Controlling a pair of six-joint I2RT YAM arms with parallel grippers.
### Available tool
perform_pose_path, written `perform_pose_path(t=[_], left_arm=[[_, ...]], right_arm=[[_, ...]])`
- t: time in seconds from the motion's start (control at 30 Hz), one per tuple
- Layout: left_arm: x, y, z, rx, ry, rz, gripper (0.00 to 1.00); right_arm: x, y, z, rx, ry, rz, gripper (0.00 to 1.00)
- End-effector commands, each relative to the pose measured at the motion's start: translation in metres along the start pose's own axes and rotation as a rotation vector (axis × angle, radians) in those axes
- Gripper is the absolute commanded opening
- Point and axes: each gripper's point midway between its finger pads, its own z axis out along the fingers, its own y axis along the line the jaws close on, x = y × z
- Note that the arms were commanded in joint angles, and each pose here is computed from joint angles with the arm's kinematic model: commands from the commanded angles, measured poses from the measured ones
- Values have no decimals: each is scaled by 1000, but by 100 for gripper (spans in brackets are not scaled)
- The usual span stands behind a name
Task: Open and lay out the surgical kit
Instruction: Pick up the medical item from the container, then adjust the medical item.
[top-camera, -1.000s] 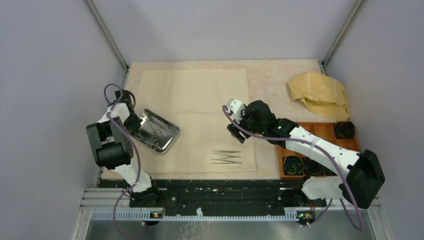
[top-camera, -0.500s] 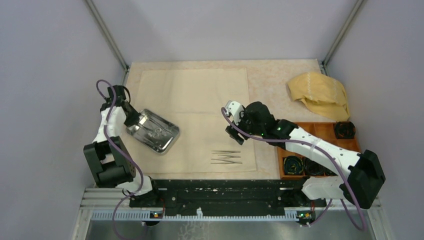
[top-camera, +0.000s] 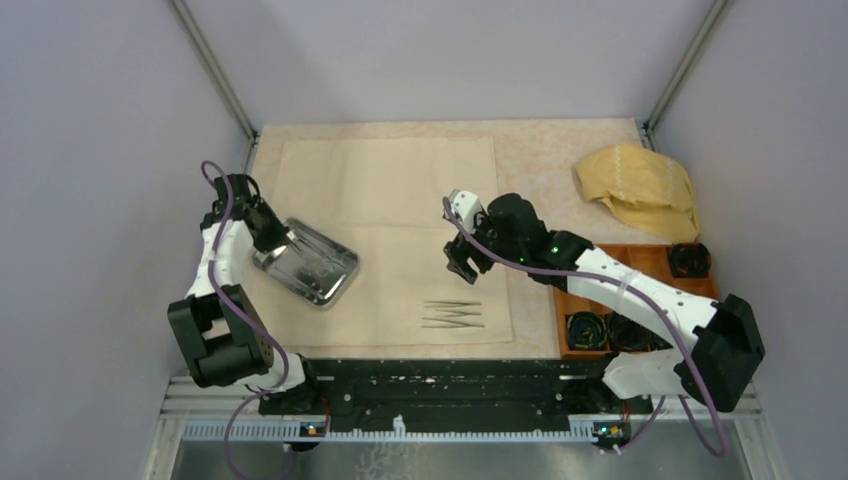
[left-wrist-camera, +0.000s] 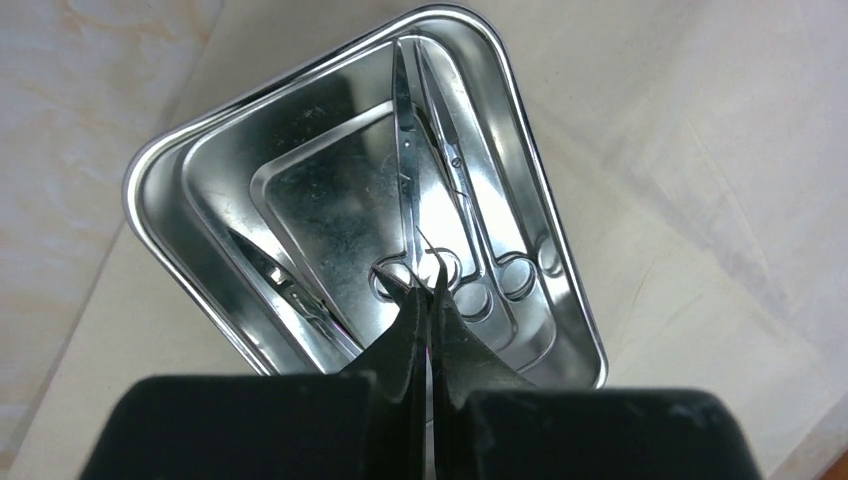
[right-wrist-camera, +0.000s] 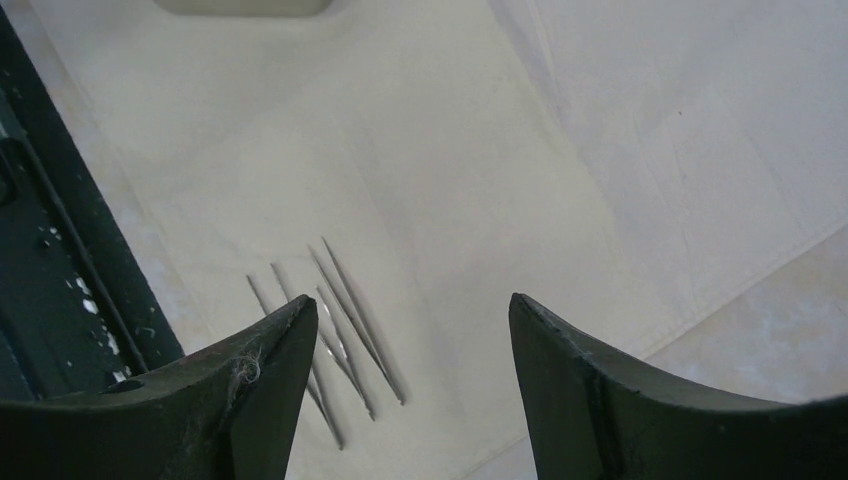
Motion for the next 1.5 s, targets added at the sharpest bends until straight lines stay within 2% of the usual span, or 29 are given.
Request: perform_pose_path(t=[0.0,0.07,0.23,0.37,0.7,0.97,1.17,1.47], left_arm=[[-27,0,-21,-32,-149,99,0],[-38,10,-33,-115,-205,119,0],[-36,25,-41,-293,-214,153,0],[-27,39,-47,-410,-177,65,0],[-27,-8,-65,-205,-118,-39,0],[-1,-38,-57,-58,25,-149,0],[11,-41,-50,-46,86,-187,0],[19,-39,-47,-65,130,-209,0]], right_arm=[[-52,8,6,-61,-126,89,71],[-55,11,9,-80,-127,109,71],[-63,24,23,-169,-115,196,71],[-75,33,33,-232,-143,276,72],[-112,46,63,-417,-236,489,72],[-137,57,119,-548,-290,619,69],[-143,73,172,-563,-289,631,64],[-137,100,207,-638,-266,690,49]])
